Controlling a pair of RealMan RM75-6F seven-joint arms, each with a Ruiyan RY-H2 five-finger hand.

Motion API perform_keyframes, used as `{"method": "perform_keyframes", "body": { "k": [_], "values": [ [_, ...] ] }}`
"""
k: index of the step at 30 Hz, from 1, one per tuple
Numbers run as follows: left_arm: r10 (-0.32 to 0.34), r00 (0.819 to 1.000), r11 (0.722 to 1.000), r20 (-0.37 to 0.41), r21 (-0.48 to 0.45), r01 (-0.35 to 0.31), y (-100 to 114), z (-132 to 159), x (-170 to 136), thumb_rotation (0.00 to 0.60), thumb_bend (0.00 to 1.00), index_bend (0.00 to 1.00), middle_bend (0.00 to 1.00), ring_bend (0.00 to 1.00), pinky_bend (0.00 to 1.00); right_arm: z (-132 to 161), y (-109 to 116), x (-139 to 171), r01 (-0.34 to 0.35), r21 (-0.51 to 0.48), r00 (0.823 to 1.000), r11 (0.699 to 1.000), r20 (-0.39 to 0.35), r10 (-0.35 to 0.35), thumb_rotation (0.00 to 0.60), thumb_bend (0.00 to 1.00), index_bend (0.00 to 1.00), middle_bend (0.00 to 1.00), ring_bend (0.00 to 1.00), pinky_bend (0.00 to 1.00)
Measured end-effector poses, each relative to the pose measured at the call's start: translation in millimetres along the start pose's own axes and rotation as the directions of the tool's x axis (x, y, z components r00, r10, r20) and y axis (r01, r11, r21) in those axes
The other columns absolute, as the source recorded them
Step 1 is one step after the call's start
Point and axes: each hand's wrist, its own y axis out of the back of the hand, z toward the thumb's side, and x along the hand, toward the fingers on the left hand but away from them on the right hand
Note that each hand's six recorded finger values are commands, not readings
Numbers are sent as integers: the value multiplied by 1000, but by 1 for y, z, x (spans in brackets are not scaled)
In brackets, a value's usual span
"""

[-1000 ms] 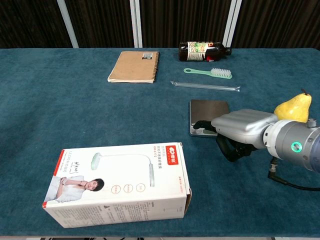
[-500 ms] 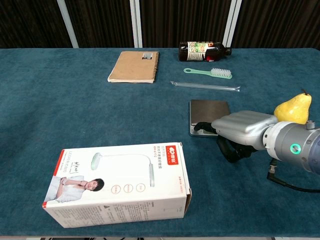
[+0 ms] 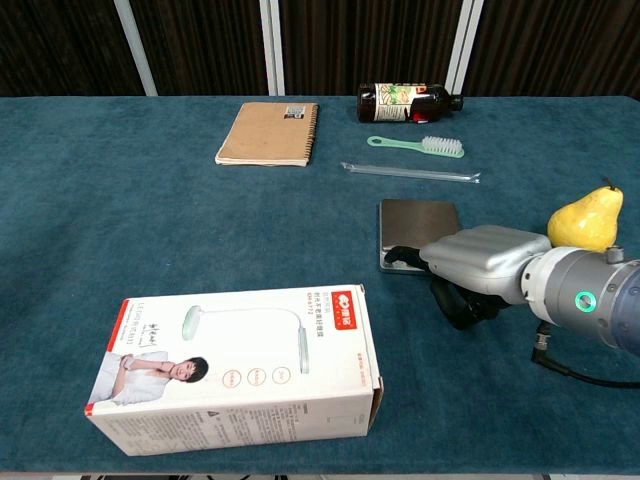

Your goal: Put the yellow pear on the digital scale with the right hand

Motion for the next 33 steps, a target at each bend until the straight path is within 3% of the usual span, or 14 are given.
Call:
{"method": "perform_keyframes", "body": {
  "k": [15,33],
  "values": [
    [1,1000,1000,0,2,-1,0,0,0,600,187,91,55,0,44,0,-3,0,-6,23,1000,1000,4,6,600,955,3,643,680,774],
    [2,1000,1000,-2,4,-2,0,0,0,600,187,92,55,0,45,1,-9,1,-16,47,1000,999,3,16,600,955,95,643,680,774]
  ]
}}
